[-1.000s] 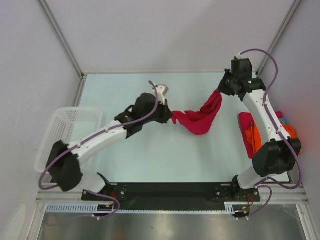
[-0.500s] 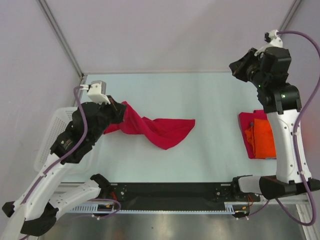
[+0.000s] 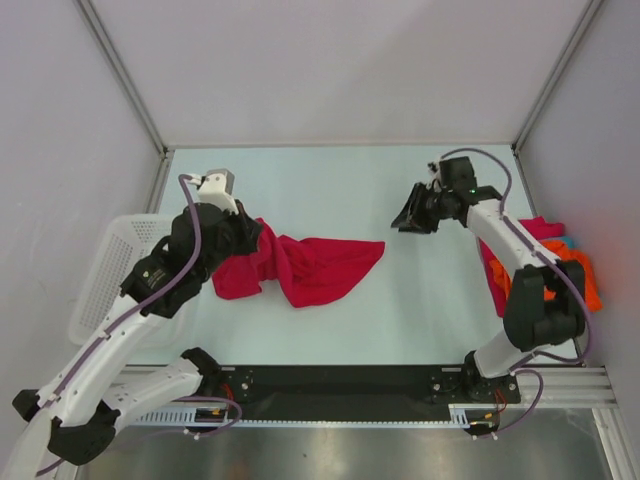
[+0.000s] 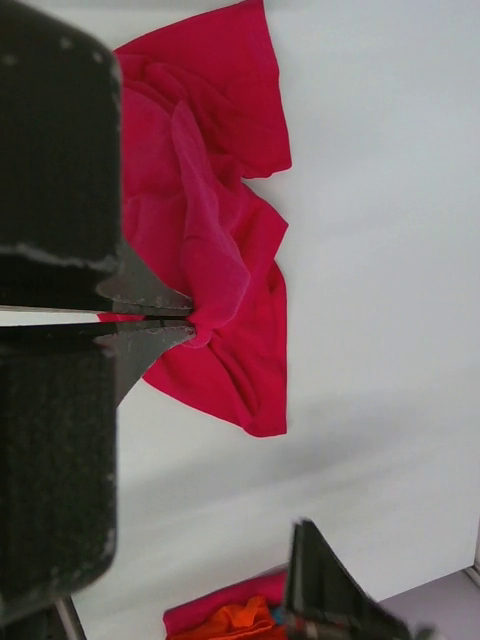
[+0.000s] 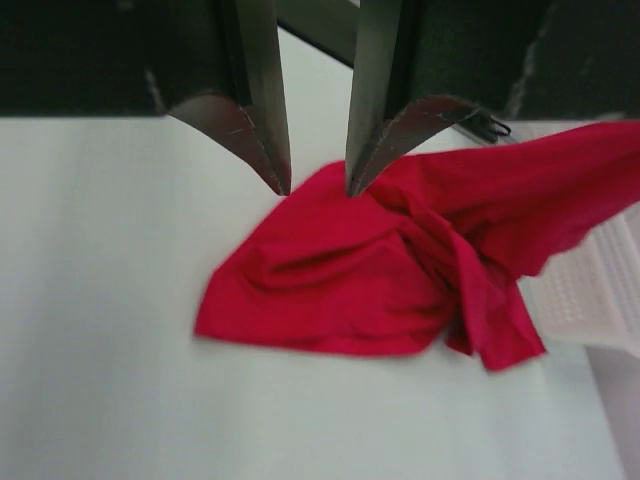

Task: Fold and stack the t-shirts
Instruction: Flatten out the tshirt

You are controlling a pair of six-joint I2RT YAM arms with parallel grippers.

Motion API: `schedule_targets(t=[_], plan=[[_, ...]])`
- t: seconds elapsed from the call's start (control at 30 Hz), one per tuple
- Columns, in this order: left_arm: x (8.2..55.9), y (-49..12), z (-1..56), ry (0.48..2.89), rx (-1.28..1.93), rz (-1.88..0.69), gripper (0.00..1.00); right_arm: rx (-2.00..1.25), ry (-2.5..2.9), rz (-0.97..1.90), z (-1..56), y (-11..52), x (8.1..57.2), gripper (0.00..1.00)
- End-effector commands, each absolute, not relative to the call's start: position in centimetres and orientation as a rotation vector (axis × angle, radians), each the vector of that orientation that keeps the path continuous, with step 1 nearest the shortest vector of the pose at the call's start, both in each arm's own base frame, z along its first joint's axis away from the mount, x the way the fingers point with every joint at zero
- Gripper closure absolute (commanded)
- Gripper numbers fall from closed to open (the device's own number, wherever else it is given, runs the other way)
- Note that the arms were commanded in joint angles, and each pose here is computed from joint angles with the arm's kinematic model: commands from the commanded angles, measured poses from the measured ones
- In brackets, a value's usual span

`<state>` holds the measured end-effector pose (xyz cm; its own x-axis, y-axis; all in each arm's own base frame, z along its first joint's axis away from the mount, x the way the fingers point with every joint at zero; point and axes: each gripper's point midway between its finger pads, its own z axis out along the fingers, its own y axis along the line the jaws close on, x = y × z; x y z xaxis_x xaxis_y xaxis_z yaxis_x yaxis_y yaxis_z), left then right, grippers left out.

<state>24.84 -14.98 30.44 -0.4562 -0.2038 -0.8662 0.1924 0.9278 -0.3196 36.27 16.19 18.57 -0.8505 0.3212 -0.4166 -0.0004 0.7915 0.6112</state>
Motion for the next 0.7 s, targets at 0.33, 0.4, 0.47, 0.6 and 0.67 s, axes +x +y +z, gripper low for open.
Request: schedule_targets(t=[0.33, 0.4, 0.47, 0.6, 0.67], plan=[[24.1, -14.2, 29.3, 1.999, -0.052, -0.461, 1.0, -0.147, 2.559, 1.015, 15.4, 30.0, 33.7, 0.66], [24.1, -14.3, 29.3, 1.998, -0.051, -0.467, 1.0, -0.17, 2.592, 1.026, 14.1, 31.4, 33.6, 0.66], [24.1, -14.4, 29.4, 1.995, -0.05, -0.473, 1.0, -0.207, 2.603, 1.053, 13.8, 32.9, 33.0, 0.66], [24.1, -14.3, 29.2, 2.002, -0.045, -0.46, 1.0, -0.241, 2.604, 1.077, 13.0, 35.0, 33.1, 0.66], [24.2, -14.3, 29.1, 2.007, -0.041, -0.454, 1.0, -0.253, 2.622, 1.086, 12.2, 35.8, 33.0, 0.66]])
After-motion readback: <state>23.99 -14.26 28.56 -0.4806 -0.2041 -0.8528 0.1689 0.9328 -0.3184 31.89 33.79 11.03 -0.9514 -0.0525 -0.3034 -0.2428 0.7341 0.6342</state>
